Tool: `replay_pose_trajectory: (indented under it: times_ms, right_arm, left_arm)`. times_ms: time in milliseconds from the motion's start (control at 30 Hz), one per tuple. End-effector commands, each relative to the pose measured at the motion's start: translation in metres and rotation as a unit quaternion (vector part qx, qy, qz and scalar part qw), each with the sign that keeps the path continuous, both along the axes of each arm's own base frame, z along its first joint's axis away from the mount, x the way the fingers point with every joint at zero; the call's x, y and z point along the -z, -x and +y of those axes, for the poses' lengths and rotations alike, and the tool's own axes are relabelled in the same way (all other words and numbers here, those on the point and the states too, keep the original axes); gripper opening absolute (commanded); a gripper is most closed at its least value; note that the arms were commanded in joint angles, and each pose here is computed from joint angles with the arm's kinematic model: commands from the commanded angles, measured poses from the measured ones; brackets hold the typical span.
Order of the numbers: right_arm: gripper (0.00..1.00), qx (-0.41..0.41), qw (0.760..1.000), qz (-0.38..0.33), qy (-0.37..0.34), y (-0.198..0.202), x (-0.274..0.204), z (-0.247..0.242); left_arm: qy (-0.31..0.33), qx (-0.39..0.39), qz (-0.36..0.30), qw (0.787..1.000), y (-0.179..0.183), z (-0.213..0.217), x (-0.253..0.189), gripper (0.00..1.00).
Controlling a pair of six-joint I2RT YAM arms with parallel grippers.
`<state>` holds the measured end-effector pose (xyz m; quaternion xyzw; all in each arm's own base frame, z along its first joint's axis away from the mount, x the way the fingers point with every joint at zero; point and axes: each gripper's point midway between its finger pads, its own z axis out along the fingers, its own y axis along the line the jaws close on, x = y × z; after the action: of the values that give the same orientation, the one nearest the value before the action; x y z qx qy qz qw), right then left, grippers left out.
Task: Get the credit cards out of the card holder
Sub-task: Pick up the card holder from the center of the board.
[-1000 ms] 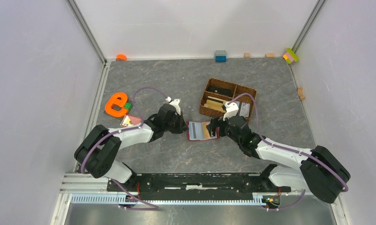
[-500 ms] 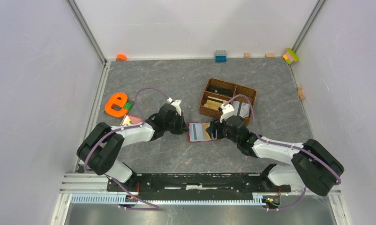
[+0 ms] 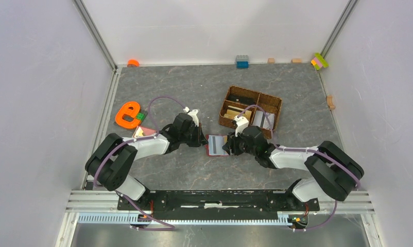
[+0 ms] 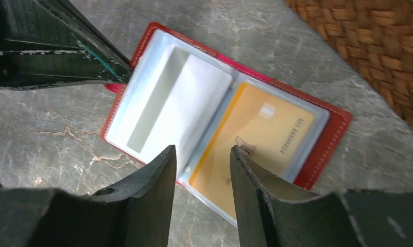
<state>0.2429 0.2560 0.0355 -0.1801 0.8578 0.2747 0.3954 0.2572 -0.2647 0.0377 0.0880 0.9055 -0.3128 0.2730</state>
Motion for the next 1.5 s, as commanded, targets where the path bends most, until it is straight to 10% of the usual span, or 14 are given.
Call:
replay_pose_trajectory:
  times_ms: [0, 700, 933, 1167, 1467]
  right_arm:
    - [0.47, -0.038, 0.999, -0.016, -0.036, -0.009, -0.019, 0.026]
    - [0.37, -0.042, 0.990, 0.089, -0.098, 0.005, 0.009, 0.034]
    - [0.38, -0.029, 0.992, 0.082, -0.088, 0.002, 0.009, 0.029]
    - [0.46, 0.002, 0.996, 0.060, -0.067, -0.006, 0.005, 0.015]
    - [0.90, -0.022, 0.993, 0.039, -0.111, 0.001, -0.017, 0.019]
  left_arm:
    - [0.033, 0.003, -0.008, 0.999, -0.008, -0.010, -0.012, 0.05]
    - [0.148, 0.030, 0.030, 0.988, -0.001, -0.027, -0.016, 0.32]
    - [0.189, 0.037, 0.024, 0.981, -0.003, -0.031, -0.028, 0.05]
    - [0.217, 0.043, -0.001, 0.975, -0.001, -0.028, -0.047, 0.02]
    - [0.240, 0.053, -0.004, 0.969, 0.002, -0.030, -0.057, 0.02]
